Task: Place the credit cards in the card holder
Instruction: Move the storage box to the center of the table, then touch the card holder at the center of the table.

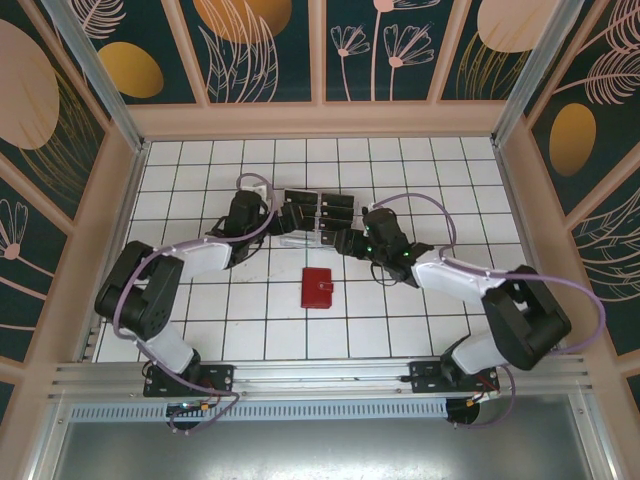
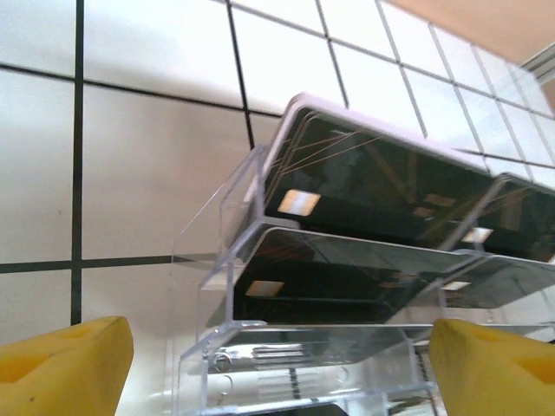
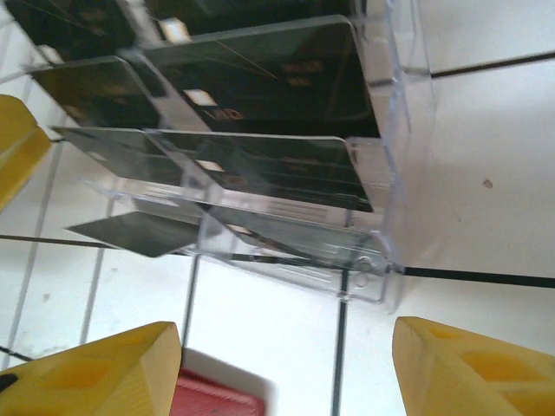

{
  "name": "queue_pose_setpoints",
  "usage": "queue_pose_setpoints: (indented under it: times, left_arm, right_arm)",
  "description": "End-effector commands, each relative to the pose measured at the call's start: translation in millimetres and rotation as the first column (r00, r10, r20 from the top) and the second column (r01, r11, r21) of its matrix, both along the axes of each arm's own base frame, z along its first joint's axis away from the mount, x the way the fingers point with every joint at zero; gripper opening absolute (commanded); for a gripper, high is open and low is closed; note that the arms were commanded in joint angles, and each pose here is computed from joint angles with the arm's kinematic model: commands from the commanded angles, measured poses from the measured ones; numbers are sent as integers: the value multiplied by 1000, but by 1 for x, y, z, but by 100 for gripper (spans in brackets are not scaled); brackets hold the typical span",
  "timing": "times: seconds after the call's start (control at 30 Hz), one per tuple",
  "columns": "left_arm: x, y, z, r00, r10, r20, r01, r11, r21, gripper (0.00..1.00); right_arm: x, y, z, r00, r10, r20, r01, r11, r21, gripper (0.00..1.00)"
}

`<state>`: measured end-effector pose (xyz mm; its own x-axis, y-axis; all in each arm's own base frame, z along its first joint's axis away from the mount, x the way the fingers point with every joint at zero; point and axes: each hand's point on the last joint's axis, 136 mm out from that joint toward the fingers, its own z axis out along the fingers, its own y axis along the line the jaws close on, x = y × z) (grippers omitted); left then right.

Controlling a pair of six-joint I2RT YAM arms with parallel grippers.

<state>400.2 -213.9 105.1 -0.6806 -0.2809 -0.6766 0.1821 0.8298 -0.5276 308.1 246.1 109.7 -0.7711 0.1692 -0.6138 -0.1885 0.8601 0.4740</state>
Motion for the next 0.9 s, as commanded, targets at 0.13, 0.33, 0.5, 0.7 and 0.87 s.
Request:
queue_pose_setpoints:
  times: [0.13,0.33,0.5,0.7,0.87]
  left_arm:
    - [-23,15,44,995,48,86,-43,997,-60,91]
    - [-54,52,37,987,161,24,-161,987,13,93]
    - [-82,72,23,977,213,-25,-212,977,15,94]
    - [-99,79,11,974,222,-42,-222,975,0,95]
    - [-99,77,5,976,212,-52,-212,977,6,95]
  right_arm:
    - [-41,3,-1,999,-25,-47,20,995,-102,65]
    - [-67,27,-22,996,-8,-85,-10,977,-213,59]
    - [-80,53,-46,993,11,-114,-46,949,-311,51]
    - [-84,67,-63,993,5,-114,-56,891,-451,46]
    - [-82,71,-68,993,1,-116,-57,872,-487,45]
